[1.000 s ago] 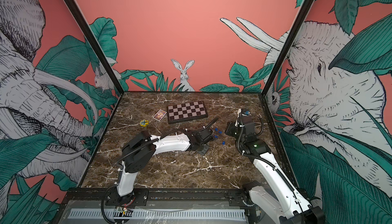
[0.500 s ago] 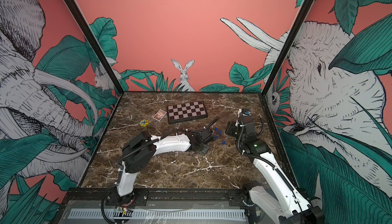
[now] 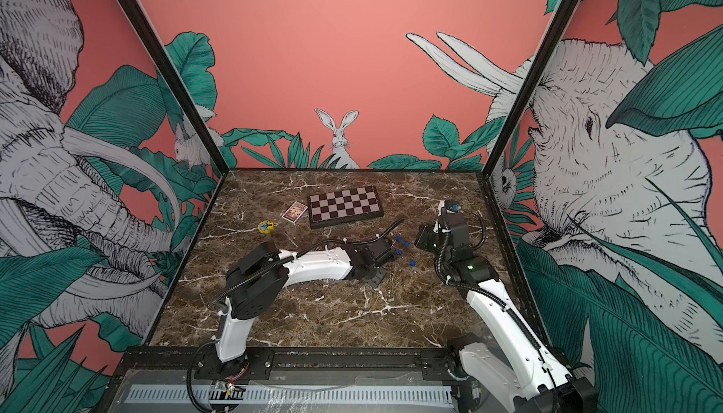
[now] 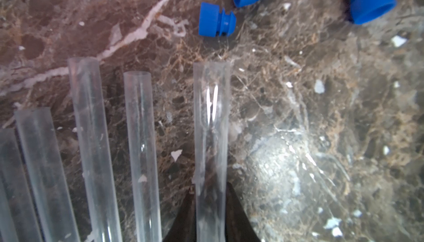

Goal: Remove stoppers from test tubes
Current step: Place the test tube at the center of the board.

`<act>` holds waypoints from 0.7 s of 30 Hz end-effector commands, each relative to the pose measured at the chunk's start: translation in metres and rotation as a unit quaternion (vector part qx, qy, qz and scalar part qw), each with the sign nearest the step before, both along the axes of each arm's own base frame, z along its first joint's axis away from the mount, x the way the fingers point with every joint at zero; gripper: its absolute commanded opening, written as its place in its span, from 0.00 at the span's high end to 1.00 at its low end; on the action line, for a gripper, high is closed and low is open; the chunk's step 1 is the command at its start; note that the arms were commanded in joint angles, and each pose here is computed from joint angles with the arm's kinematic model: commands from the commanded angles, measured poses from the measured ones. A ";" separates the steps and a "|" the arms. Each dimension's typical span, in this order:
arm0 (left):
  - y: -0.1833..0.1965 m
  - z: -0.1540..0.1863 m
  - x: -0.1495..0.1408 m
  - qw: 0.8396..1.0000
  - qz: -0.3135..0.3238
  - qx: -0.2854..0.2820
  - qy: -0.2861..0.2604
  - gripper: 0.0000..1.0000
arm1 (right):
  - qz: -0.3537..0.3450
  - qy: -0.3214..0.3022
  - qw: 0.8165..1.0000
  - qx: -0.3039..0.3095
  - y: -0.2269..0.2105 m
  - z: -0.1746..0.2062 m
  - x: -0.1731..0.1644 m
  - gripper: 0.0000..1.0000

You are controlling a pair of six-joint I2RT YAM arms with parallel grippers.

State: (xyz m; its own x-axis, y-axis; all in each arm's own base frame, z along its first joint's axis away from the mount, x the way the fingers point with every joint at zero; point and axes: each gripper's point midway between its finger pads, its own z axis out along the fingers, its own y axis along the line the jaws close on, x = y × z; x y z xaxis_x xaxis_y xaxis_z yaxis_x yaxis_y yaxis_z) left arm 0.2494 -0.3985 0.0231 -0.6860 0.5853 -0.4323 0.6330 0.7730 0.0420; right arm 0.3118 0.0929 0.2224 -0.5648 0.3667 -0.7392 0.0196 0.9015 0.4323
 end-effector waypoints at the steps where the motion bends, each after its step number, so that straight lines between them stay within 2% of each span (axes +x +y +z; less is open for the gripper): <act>1: 0.018 -0.027 -0.008 0.999 0.011 0.041 0.021 0.76 | -0.005 -0.017 1.000 0.009 -0.001 0.008 0.004 1.00; 9: 0.018 -0.026 -0.008 0.999 0.011 0.039 0.021 0.74 | -0.007 -0.017 1.000 0.009 -0.002 0.008 0.001 1.00; 12: 0.013 -0.022 -0.010 0.999 0.000 0.028 0.021 0.68 | -0.007 -0.018 1.000 0.009 -0.002 0.009 0.001 1.00; 21: -0.008 0.031 -0.007 0.999 -0.035 -0.024 -0.033 0.60 | -0.007 -0.014 1.000 0.005 -0.004 0.006 0.000 1.00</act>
